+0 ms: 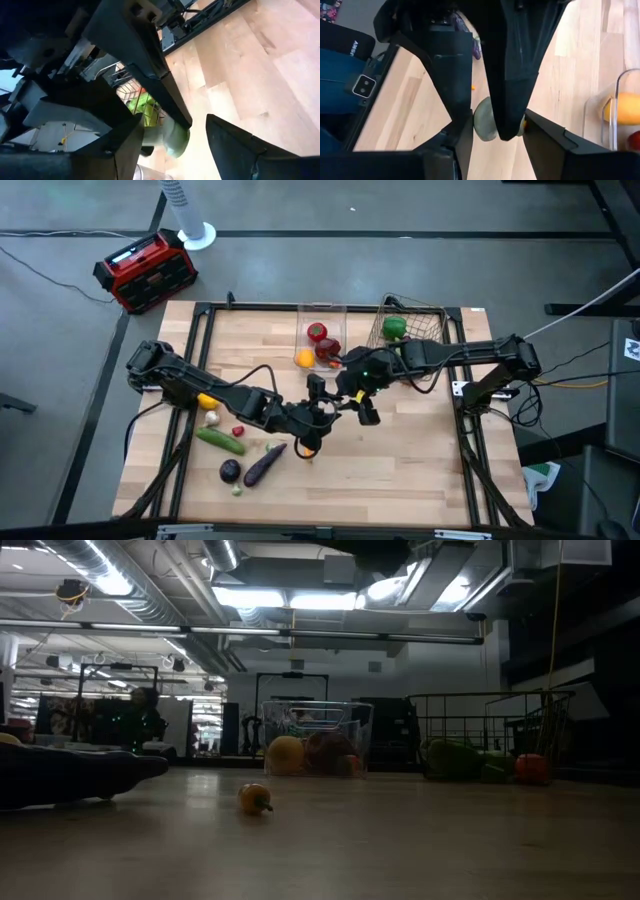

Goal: Sort produce into baskets
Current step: Put the green mushroom into the wire basket

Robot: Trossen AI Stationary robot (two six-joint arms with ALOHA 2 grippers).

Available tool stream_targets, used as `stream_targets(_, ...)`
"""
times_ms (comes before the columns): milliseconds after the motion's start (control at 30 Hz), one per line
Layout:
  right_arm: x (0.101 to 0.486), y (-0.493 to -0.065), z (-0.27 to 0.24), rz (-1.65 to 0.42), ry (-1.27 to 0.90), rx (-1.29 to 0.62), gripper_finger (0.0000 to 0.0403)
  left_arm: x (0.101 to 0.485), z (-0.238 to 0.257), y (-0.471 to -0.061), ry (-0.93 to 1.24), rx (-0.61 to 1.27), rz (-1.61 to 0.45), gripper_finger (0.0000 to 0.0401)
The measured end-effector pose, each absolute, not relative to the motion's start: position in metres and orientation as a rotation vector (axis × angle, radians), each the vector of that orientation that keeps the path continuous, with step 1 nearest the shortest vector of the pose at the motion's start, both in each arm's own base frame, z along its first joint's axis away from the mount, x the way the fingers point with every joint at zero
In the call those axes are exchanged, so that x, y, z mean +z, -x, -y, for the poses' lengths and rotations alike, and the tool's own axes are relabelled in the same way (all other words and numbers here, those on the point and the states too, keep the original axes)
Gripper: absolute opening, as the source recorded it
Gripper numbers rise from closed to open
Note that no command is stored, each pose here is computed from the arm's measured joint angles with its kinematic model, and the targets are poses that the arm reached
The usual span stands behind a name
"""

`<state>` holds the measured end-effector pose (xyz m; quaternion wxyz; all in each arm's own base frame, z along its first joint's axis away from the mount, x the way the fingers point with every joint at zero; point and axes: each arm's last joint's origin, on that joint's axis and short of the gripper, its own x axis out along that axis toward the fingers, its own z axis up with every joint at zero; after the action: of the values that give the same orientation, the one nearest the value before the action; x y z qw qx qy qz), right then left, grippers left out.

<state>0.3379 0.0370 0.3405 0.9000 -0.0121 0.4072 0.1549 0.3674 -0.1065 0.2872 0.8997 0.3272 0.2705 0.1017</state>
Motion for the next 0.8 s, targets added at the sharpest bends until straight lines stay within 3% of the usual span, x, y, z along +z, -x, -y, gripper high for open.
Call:
stream_targets(200,0.332,-0.327,-0.032,-0.992,0.136,0.18,0.016,0.287,0.105,-0.367,-0.657,0.232,-0.565,0.0214)
stream_targets(433,0.322,-0.306,-0.009,-1.259,0.362,-0.15,0.016,0.286,0.106,-0.367,-0.601,0.237,-0.562,0.0214)
stream_targets(800,0.32,-0.292,0.047,-1.396,0.235,-0.314,0.0161,0.272,0.103,-0.356,-0.458,0.26,-0.703,0.0214)
